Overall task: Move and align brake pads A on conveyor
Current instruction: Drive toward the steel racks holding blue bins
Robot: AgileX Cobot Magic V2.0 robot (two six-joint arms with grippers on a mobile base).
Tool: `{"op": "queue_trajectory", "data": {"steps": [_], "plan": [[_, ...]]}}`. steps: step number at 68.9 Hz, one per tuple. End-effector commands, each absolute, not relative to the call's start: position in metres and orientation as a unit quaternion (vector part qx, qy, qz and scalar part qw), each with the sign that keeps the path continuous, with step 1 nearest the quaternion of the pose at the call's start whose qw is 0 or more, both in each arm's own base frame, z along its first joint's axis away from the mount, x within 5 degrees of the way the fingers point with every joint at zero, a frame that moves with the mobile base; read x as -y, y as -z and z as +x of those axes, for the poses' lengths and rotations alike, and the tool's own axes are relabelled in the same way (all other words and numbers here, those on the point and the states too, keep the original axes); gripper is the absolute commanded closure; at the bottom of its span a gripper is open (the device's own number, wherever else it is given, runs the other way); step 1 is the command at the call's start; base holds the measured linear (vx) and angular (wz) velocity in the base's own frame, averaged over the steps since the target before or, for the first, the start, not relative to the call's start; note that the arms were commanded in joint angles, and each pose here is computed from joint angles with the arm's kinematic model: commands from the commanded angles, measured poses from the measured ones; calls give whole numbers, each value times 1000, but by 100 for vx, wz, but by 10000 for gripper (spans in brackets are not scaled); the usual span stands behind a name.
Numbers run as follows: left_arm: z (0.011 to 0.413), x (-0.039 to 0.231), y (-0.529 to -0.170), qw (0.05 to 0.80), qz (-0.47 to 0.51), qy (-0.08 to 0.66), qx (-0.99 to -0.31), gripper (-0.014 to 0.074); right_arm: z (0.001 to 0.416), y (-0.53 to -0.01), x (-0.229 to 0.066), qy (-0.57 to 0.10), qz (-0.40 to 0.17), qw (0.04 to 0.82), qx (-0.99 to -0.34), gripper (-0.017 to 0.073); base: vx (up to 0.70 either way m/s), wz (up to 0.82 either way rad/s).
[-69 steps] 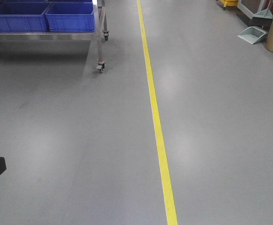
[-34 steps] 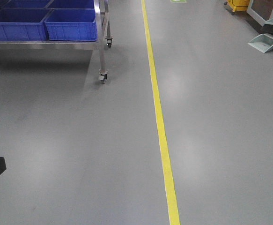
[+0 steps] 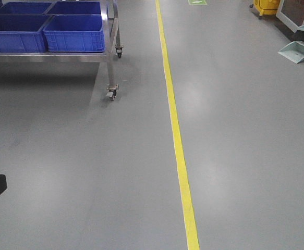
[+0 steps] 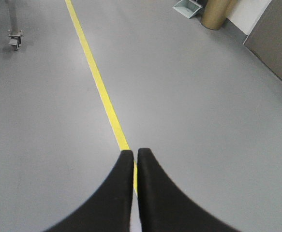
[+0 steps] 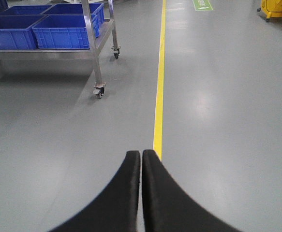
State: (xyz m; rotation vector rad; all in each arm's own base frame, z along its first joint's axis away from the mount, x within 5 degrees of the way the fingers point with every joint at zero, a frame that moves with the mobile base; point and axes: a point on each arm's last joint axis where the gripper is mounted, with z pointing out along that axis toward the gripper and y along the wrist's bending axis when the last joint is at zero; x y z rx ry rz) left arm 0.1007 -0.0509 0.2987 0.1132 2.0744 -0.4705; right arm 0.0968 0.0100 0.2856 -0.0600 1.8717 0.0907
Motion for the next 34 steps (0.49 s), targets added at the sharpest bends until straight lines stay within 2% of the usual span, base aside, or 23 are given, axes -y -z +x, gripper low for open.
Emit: {"op": "queue_trajectory", "data": {"steps": [1,34], "plan": [[102,54,-313,517,50,215,-827,600,99,-300,-10,-36,-34,630,-775,568,6,0],[102,54,-313,517,50,215,-827,600,99,-300,-10,-36,-34,630,-775,568,0,0]]}}
